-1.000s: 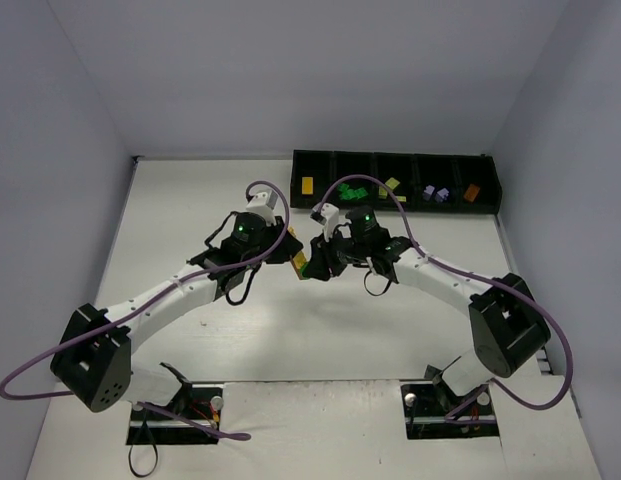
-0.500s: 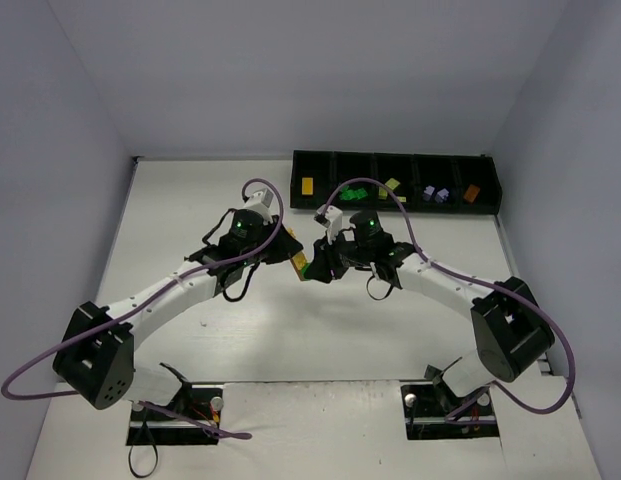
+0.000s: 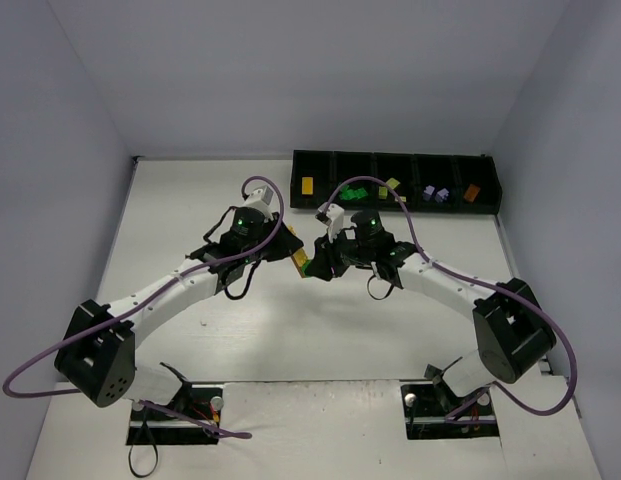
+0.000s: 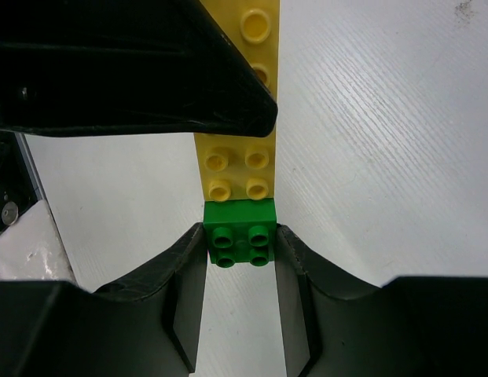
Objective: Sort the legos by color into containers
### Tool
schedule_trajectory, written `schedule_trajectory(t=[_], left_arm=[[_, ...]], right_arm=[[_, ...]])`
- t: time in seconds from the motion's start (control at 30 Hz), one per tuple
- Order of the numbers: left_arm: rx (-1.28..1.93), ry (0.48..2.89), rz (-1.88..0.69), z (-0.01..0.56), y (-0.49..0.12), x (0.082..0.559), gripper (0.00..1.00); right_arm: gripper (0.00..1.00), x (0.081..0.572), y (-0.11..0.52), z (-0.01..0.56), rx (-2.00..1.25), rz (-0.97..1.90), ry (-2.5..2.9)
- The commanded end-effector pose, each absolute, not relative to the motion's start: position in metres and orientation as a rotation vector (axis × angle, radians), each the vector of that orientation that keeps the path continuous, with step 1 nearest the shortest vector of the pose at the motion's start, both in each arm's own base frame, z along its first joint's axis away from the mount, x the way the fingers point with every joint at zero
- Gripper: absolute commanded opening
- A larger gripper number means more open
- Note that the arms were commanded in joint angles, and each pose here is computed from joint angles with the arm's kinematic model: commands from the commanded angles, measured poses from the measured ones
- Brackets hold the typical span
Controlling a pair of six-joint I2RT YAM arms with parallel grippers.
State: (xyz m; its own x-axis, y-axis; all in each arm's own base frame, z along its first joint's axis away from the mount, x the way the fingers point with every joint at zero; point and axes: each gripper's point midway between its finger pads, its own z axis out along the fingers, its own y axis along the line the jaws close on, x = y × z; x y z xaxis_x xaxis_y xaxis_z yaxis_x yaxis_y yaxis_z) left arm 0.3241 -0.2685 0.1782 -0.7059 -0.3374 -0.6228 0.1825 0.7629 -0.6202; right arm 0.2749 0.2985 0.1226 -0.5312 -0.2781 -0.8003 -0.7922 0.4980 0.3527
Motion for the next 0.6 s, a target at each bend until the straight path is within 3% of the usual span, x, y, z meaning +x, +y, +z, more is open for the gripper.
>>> schedule_trajectory(t=[0.0,0.57], left_arm=[[-0.139,2.066,-0.931,0.218,-0.270,0.338,0.00],[-0.210,1.974,-1.045,0.256,-0.277,0.341,0.00]], right_arm=[[0.00,0.299,0.281,0.128,-0.815,0.823,2.056],[0.00,0.304,0.273,0.103,-0.782,0.758,2.149]])
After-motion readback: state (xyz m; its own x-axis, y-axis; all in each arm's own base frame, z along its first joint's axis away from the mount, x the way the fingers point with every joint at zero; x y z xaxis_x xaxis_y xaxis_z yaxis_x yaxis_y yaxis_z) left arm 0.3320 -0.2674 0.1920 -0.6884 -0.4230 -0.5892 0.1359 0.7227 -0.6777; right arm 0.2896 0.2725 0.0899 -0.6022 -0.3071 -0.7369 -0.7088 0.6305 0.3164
